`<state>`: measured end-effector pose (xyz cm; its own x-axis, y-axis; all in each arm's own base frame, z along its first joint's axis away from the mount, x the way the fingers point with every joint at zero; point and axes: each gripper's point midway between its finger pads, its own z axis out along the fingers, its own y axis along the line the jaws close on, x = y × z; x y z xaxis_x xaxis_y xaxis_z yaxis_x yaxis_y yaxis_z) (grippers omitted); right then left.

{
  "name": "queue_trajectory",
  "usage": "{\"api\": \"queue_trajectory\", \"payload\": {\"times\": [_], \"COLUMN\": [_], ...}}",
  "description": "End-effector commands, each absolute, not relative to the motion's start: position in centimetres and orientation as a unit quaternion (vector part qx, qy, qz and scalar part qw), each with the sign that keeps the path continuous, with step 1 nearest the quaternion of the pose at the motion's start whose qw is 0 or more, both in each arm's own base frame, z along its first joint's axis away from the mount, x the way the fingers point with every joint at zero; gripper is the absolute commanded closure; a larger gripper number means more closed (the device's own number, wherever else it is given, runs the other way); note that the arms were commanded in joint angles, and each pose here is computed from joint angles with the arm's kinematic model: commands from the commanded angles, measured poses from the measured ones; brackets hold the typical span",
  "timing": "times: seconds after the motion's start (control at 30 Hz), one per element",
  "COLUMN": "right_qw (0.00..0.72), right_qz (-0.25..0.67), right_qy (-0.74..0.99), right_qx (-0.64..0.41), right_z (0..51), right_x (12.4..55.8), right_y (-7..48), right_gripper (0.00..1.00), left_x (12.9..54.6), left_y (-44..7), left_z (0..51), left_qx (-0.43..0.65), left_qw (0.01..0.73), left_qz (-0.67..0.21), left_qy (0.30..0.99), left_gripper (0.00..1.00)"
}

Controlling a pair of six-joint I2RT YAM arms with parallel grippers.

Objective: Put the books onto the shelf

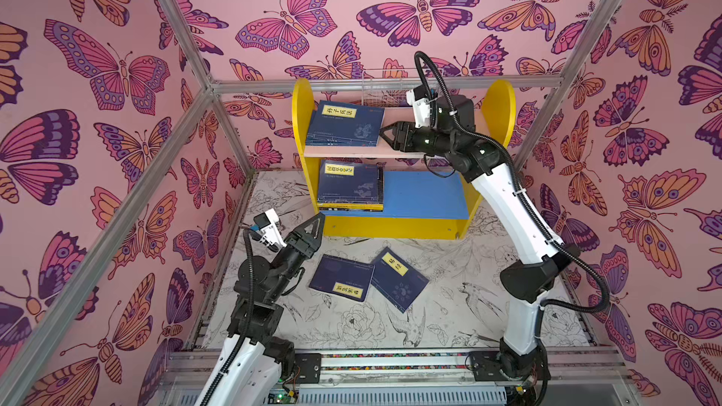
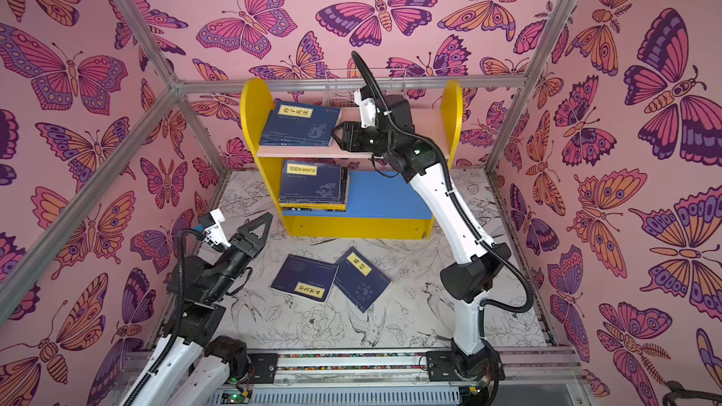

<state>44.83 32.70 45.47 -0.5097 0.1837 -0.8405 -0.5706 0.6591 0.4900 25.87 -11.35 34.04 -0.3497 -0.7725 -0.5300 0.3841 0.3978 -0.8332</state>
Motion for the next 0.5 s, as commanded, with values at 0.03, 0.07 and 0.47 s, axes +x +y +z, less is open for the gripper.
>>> {"api": "queue_trajectory", "payload": {"times": [0.03, 0.07, 0.47], "right_qw": [0.467, 0.468, 0.442], "right_qz": [0.423, 0.431, 0.484], "right_qy": [0.770, 0.766, 0.746], "right_qx": [-0.097, -0.096, -0.119], "right_z": [43.3, 43.2, 41.3], "right_x": [48.1, 48.6, 50.3], "right_y": [34.2, 34.6, 37.9], "right_gripper": [0.41, 0.41, 0.42], "left_x": [25.5, 25.4, 25.1], "left_y": [-11.6, -11.5, -11.2], "left_z": [33.7, 33.6, 32.7], "left_qx": [-0.142, -0.144, -0.147], "left_qw": [0.550, 0.550, 0.551], "left_qz": [-0.531, -0.531, -0.516], "left_qy": [0.628, 0.629, 0.639], "left_gripper": [0.29, 0.29, 0.28]}}
